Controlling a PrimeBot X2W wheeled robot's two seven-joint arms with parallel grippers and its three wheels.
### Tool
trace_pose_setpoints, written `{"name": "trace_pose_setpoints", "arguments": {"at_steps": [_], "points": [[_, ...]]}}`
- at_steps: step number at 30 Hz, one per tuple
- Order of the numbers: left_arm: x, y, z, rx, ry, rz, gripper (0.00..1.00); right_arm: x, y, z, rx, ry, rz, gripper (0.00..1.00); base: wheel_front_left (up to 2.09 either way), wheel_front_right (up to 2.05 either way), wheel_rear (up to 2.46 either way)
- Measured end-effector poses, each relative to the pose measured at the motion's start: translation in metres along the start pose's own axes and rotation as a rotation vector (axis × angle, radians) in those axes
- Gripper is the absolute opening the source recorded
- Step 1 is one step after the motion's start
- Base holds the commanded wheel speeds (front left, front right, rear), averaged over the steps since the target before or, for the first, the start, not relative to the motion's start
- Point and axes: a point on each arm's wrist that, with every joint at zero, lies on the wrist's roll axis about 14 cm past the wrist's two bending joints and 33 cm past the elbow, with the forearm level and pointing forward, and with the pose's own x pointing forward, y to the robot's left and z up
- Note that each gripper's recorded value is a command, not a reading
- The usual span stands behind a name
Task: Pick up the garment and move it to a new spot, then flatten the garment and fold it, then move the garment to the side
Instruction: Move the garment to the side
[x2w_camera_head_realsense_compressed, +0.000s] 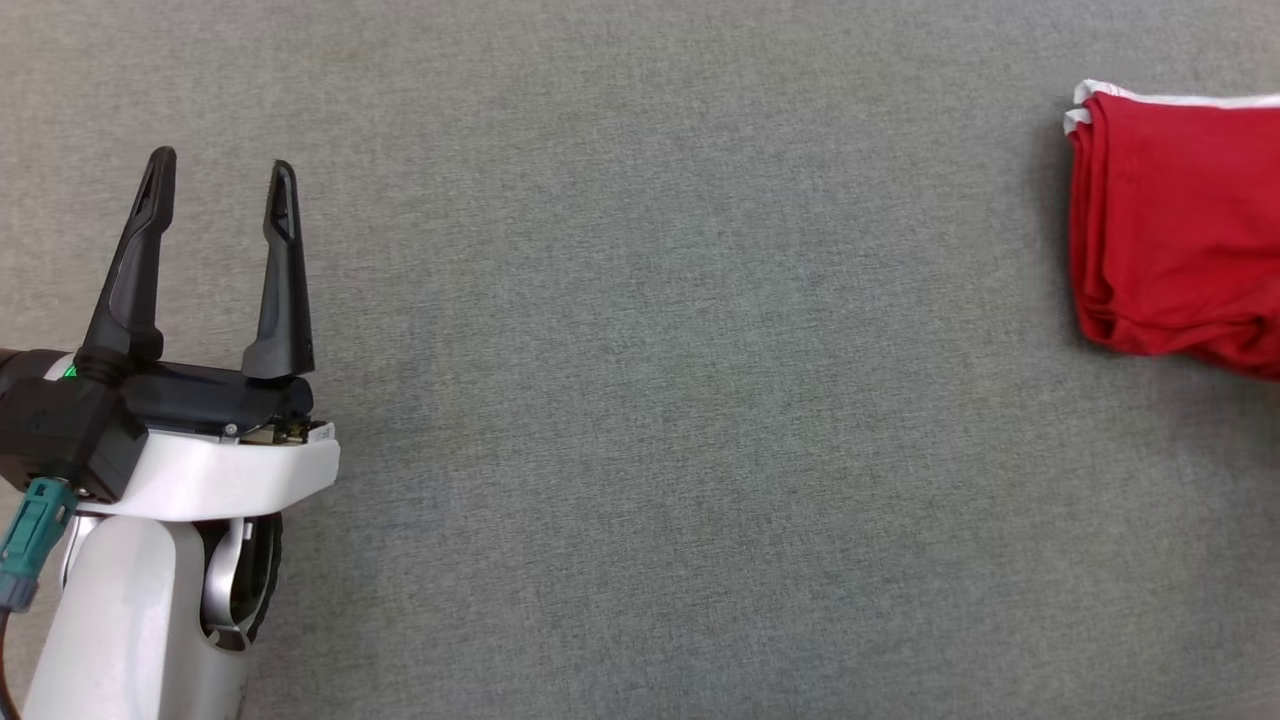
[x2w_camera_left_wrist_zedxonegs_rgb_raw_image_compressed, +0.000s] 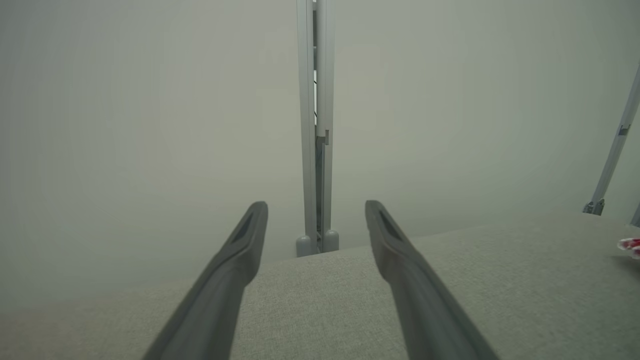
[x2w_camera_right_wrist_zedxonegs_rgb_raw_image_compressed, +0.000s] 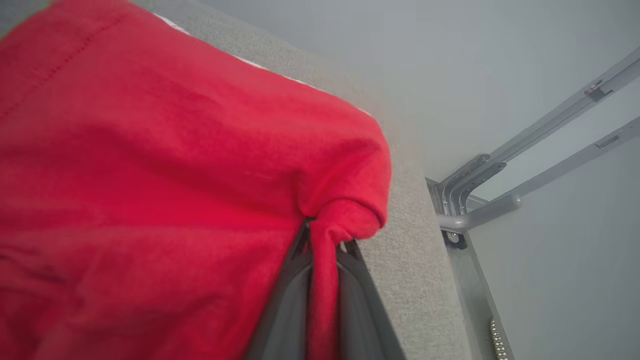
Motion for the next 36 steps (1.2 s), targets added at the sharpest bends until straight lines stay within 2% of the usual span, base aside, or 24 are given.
{"name": "trace_pose_setpoints", "arguments": {"at_steps": [4,7,8,9,10,15,19,20,21,26,28,36], "points": [[0.003,-0.005,-0.006,-0.001,0.009,-0.019,1.0,0.001,-0.025,0.007,-0.112,-0.003,-0.025,0.0,0.0,0.0,0.0],[0.004,-0.007,-0.01,-0.003,0.015,-0.028,1.0,0.003,-0.035,0.008,-0.141,0.0,-0.043,0.0,0.0,0.0,0.0],[0.004,-0.008,-0.011,-0.003,0.017,-0.029,1.0,0.004,-0.035,0.009,-0.141,-0.002,-0.045,0.22,0.0,0.0,0.0],[0.004,-0.008,-0.011,-0.004,0.017,-0.031,1.0,0.005,-0.035,0.01,-0.149,-0.004,-0.046,0.56,0.0,0.0,0.0],[0.004,-0.009,-0.011,-0.004,0.017,-0.032,1.0,0.006,-0.036,0.012,-0.141,-0.01,-0.054,1.0,0.0,0.0,0.0],[0.004,-0.013,-0.007,-0.016,0.011,-0.036,1.0,0.0,-0.046,0.02,-0.076,-0.042,-0.115,1.0,0.0,0.0,0.0],[-0.003,-0.016,-0.002,-0.022,0.014,-0.034,1.0,-0.012,-0.053,0.056,0.007,-0.183,-0.175,1.0,0.0,0.0,0.0],[-0.003,-0.016,-0.002,-0.022,0.014,-0.034,1.0,-0.012,-0.053,0.056,0.007,-0.183,-0.175,1.0,0.0,0.0,0.0],[-0.006,-0.016,0.004,-0.023,0.009,-0.027,1.0,-0.022,-0.048,0.071,0.075,-0.253,-0.188,1.0,0.0,0.0,0.0],[-0.017,-0.015,0.021,-0.02,-0.014,-0.008,1.0,-0.045,-0.021,0.106,0.179,-0.406,-0.163,1.0,0.0,0.0,0.0],[-0.026,-0.011,0.031,-0.016,-0.023,0.013,1.0,-0.056,0.003,0.119,0.246,-0.466,-0.129,1.0,0.0,0.0,0.0],[-0.058,0.011,0.046,0.021,-0.022,0.087,1.0,-0.075,0.071,0.16,0.339,-0.561,0.015,1.0,0.0,0.0,0.0]]}}
